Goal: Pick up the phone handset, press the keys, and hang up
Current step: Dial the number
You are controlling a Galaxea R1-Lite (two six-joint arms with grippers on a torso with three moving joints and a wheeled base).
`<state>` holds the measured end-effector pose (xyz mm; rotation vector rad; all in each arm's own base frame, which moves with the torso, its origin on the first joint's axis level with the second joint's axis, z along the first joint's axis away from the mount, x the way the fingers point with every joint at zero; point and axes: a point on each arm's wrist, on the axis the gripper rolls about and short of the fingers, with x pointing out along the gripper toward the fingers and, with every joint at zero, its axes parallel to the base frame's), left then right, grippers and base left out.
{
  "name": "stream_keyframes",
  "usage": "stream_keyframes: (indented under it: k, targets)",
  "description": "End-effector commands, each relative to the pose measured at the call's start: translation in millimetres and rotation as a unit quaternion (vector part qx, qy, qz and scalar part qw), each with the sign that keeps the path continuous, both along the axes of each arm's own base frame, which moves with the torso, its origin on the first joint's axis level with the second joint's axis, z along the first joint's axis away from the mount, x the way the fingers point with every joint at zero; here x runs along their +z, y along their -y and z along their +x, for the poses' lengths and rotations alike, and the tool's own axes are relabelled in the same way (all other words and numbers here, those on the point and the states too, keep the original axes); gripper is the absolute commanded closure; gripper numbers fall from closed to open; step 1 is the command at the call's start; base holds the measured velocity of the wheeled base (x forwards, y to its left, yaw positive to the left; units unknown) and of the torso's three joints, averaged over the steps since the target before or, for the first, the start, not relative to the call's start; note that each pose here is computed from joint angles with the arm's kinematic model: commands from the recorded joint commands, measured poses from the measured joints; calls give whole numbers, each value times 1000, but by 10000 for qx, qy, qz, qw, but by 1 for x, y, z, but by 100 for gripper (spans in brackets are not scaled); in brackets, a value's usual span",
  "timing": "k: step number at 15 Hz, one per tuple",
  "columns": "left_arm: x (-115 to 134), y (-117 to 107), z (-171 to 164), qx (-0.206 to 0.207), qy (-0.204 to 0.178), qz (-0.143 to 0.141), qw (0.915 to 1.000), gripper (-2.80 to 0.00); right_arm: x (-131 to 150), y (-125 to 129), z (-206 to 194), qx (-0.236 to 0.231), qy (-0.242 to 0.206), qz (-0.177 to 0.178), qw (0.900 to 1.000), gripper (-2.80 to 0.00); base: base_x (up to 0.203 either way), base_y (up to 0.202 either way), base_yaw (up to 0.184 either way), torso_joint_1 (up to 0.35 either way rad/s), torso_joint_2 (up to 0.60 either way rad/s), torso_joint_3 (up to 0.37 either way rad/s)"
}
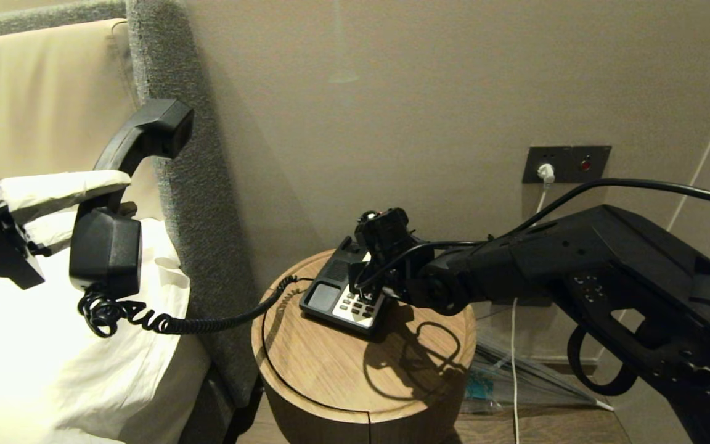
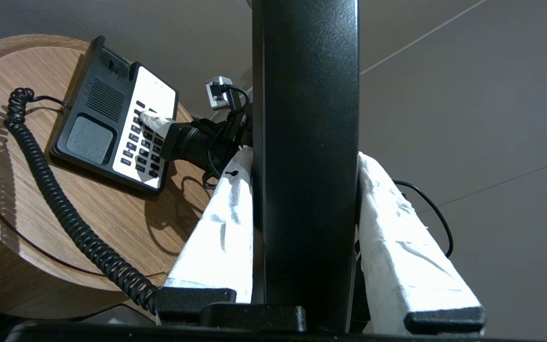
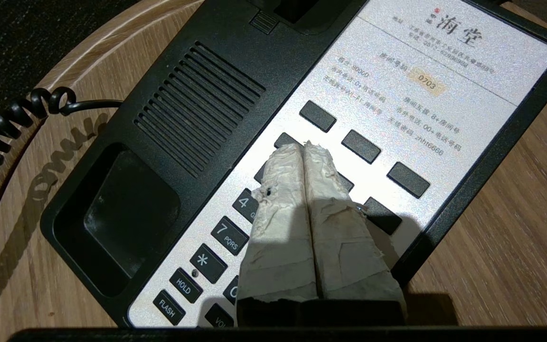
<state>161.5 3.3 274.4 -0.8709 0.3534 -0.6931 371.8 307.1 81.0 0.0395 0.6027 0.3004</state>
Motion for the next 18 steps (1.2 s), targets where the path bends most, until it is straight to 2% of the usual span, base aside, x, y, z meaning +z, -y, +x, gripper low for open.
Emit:
stream_keyframes:
  k: [1,8,18]
  targets:
    - [-1,0,-1,-29,-11,-17,10000,0,-2,-1,1,-9,-6,4,10000,0,0,0,0,0,0,0]
    - [-2,1,-4,-98,-17,-23,9999,0,11,1,-2,7,50,106,9999,0,0,0,0,0,0,0]
    - [-2,1,-5,-128,-2,-21,9999,0,3,0,-1,-6,-10,44,10000,0,0,0,0,0,0,0]
